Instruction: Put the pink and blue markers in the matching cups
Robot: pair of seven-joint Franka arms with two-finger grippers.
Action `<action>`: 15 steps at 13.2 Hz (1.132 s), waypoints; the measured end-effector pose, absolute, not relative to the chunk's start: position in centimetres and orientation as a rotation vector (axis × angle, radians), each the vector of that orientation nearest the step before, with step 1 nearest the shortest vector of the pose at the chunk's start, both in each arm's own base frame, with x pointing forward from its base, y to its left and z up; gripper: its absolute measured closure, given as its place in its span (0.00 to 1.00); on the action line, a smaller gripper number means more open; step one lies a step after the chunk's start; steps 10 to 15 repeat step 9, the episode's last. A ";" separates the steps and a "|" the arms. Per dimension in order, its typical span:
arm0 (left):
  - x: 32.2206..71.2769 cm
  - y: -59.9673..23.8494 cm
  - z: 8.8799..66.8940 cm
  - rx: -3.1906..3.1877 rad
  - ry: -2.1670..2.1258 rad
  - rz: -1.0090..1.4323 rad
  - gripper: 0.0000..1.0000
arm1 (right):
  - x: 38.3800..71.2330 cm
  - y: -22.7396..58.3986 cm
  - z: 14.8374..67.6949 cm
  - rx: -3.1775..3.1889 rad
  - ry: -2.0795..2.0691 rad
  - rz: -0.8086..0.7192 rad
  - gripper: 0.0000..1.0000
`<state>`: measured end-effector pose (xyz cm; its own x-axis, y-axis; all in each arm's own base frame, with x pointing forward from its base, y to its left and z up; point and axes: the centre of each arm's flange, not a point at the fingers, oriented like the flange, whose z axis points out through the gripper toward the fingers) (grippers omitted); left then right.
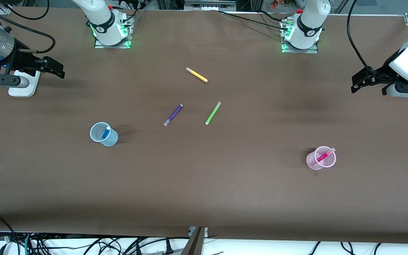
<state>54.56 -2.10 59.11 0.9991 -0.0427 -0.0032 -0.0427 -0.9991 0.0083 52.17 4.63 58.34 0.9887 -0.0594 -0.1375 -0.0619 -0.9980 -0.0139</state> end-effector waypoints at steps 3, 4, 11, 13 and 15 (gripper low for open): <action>54.6 -2.1 59.1 3.133 -0.067 -0.008 0.00 | 52.1 4.8 58.4 -3.108 0.092 0.211 0.00; 54.6 -2.1 59.1 3.133 -0.068 -0.009 0.00 | 52.1 4.9 58.4 -3.107 0.091 0.210 0.00; 54.6 -2.2 59.2 3.133 -0.070 -0.010 0.00 | 52.1 4.9 58.4 -3.107 0.090 0.210 0.00; 54.6 -2.2 59.2 3.133 -0.070 -0.010 0.00 | 52.1 4.9 58.4 -3.107 0.090 0.210 0.00; 54.6 -2.2 59.2 3.133 -0.070 -0.010 0.00 | 52.1 4.9 58.4 -3.107 0.090 0.210 0.00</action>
